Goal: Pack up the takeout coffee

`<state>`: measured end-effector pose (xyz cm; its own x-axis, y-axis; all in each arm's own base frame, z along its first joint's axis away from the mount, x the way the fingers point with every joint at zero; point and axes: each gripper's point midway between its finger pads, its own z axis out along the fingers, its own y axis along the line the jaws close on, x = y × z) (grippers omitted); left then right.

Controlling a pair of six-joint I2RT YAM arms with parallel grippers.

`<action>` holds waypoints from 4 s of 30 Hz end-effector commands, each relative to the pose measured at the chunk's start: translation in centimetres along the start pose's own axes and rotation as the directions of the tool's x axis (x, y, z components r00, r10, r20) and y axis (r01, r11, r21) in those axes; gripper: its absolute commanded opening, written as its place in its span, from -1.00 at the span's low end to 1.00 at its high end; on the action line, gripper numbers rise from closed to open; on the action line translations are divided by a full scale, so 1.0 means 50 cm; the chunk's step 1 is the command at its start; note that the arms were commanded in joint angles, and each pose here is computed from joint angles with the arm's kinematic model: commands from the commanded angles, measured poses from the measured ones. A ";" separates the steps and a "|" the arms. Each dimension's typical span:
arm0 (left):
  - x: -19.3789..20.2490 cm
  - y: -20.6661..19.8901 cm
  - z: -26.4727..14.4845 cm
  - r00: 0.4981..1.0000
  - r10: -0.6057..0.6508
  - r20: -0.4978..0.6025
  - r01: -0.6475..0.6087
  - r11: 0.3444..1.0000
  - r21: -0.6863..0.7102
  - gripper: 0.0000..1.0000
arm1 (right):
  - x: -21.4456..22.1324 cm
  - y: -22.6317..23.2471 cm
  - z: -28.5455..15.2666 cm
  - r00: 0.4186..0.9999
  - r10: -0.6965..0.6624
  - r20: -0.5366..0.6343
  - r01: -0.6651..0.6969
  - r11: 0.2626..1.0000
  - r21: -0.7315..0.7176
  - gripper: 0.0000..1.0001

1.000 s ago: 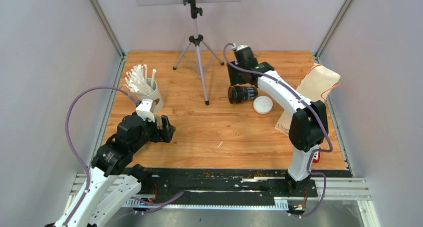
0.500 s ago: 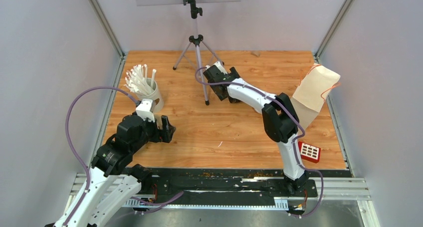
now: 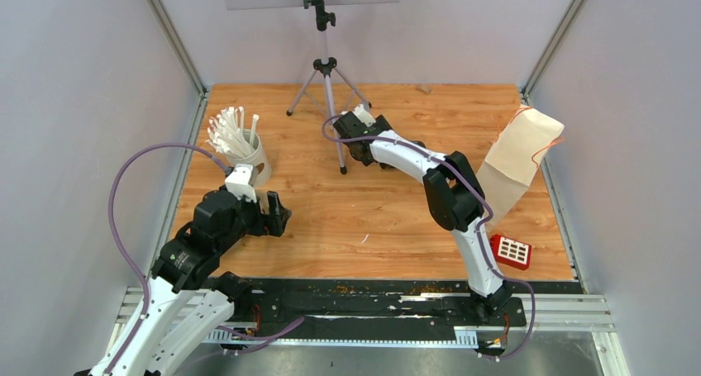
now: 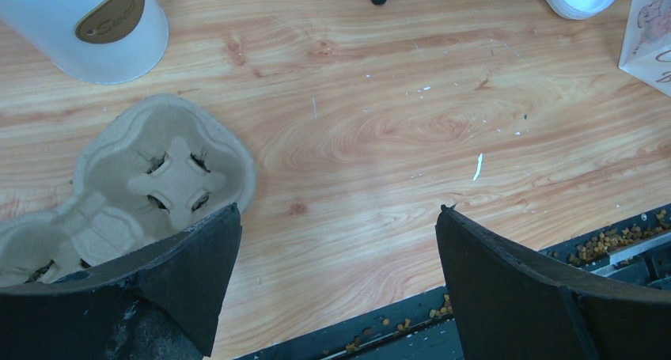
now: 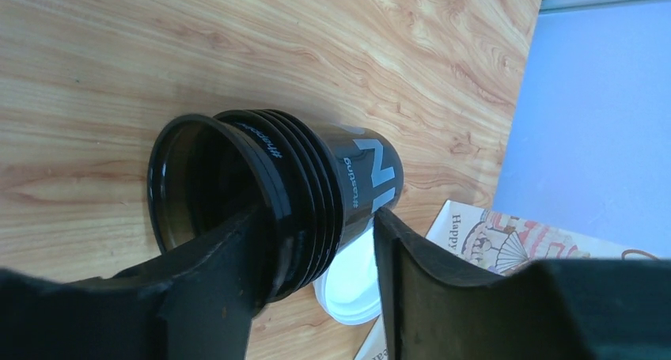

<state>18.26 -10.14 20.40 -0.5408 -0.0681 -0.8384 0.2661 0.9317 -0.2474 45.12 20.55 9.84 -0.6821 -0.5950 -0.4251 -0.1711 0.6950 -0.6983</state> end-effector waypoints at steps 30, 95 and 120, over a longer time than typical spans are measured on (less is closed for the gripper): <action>-0.013 -0.005 -0.002 1.000 -0.007 0.022 0.007 1.000 0.007 0.99 | -0.066 -0.010 -0.147 0.907 0.419 -0.048 -0.361 0.712 -0.602 -0.98; -0.143 -0.251 0.554 0.983 -0.069 -0.170 0.082 0.994 0.071 -0.30 | -0.018 -0.096 -0.227 0.869 0.494 0.024 -0.346 0.642 -0.684 -0.42; -0.117 -0.248 0.566 0.971 0.019 -0.240 0.000 0.997 0.079 -0.42 | -0.004 -0.103 -0.219 0.864 0.504 0.021 -0.354 0.636 -0.686 -0.40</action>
<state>40.05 -30.87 13.34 -0.7329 0.0147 -0.6802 0.2980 0.9057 -0.3016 37.76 21.38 17.27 -0.7126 -0.2058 -0.6707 -0.3468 0.9344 0.0817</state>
